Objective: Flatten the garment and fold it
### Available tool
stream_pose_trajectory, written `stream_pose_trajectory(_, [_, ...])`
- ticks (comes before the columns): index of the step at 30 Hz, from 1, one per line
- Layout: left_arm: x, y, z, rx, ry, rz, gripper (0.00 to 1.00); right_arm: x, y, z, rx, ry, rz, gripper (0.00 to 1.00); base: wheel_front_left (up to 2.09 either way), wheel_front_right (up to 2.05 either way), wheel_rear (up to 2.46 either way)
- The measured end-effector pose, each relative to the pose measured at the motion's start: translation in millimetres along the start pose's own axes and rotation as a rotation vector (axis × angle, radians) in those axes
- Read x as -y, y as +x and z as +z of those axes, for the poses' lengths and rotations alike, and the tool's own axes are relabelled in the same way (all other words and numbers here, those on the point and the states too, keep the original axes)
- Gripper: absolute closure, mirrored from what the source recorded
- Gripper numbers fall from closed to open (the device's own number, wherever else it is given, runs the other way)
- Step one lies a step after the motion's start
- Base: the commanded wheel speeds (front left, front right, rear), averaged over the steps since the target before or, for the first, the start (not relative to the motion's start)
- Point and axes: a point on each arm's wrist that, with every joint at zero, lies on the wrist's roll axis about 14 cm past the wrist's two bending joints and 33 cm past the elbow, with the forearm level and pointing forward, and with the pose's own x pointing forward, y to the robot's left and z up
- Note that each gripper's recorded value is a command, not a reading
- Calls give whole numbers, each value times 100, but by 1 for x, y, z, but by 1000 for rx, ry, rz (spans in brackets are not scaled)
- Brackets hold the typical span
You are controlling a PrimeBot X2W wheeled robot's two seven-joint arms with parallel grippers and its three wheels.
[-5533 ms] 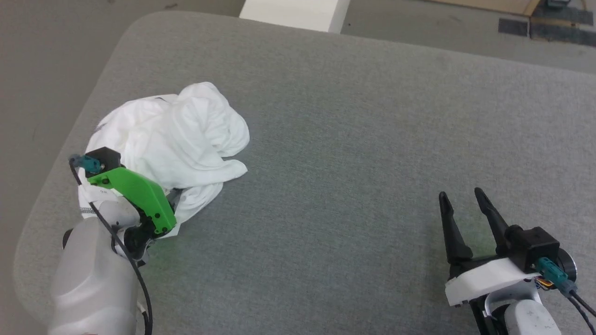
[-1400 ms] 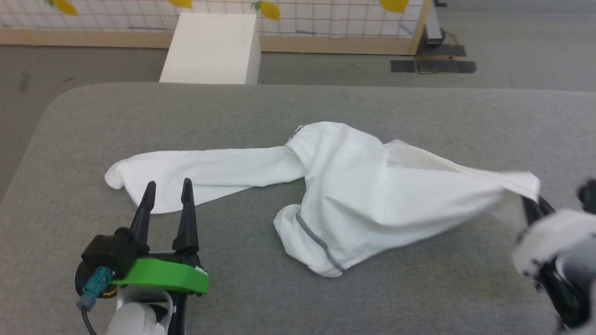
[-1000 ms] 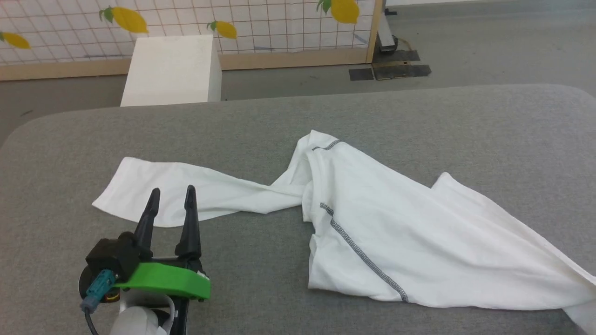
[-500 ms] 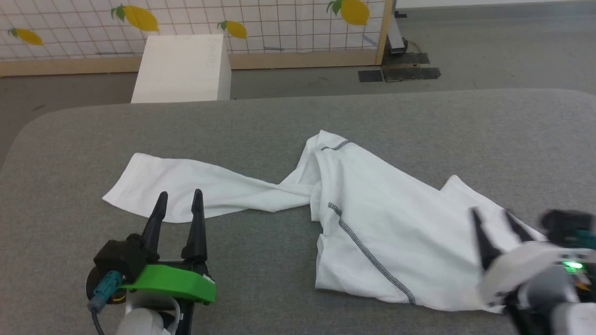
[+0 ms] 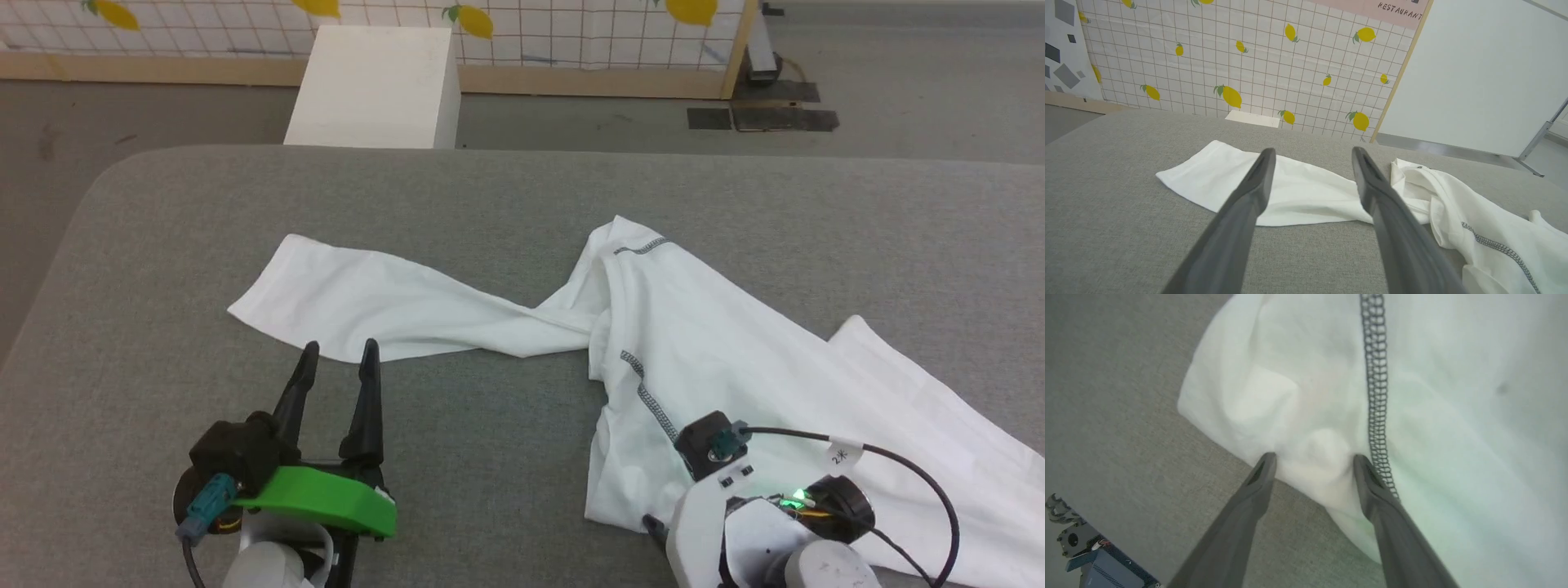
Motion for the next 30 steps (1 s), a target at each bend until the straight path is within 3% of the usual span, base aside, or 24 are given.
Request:
stream_pose_trajectory(1, [-1, -1, -1, -3, 1, 5, 0, 2, 2, -1, -13, -8, -1, 0, 0, 0, 0])
stream_pose_trajectory(2, [-3, -1, -1, -5, 1, 8, 0, 3, 3, -3, -25, -12, -3, 41, 0, 0, 0])
stream_pose_trajectory(3, [-4, -2, -2, -7, 2, 11, 0, 3, 4, -2, -27, -13, 0, 100, 0, 0, 0])
stream_pose_trajectory(6, [-5, -3, -2, -8, 1, 15, 0, 9, 3, 0, -16, 21, 2, 100, 0, 0, 0])
stream_pose_trajectory(10, [-3, -2, -2, -7, 0, 11, 0, 46, -11, 9, 57, 147, -71, 100, 0, 0, 0])
stream_pose_trajectory(12, [-1, -1, -2, -8, -1, 4, 0, 76, -25, 13, 104, 213, -147, 100, 0, 0, 0])
stream_pose_trajectory(13, [2, 1, -4, -11, -4, -5, 0, 132, -57, 6, 159, 323, -311, 100, 0, 0, 0])
stream_pose_trajectory(15, [5, 2, -4, -12, -6, -15, 0, 169, -83, -2, 197, 391, -430, 100, 0, 0, 0])
stream_pose_trajectory(23, [15, 5, -9, -24, -13, -44, 0, 218, -129, -42, 223, 555, -636, 100, 0, 0, 0])
stream_pose_trajectory(24, [16, 5, -10, -28, -16, -48, 0, 219, -130, -41, 243, 562, -636, 18, 0, 0, 0])
stream_pose_trajectory(25, [17, 6, -12, -33, -19, -52, 0, 218, -130, -38, 266, 562, -629, 0, 0, 0, 0])
stream_pose_trajectory(30, [29, 10, -20, -58, -27, -94, 0, 218, -135, -5, 523, 642, -550, 0, 0, 0, 0])
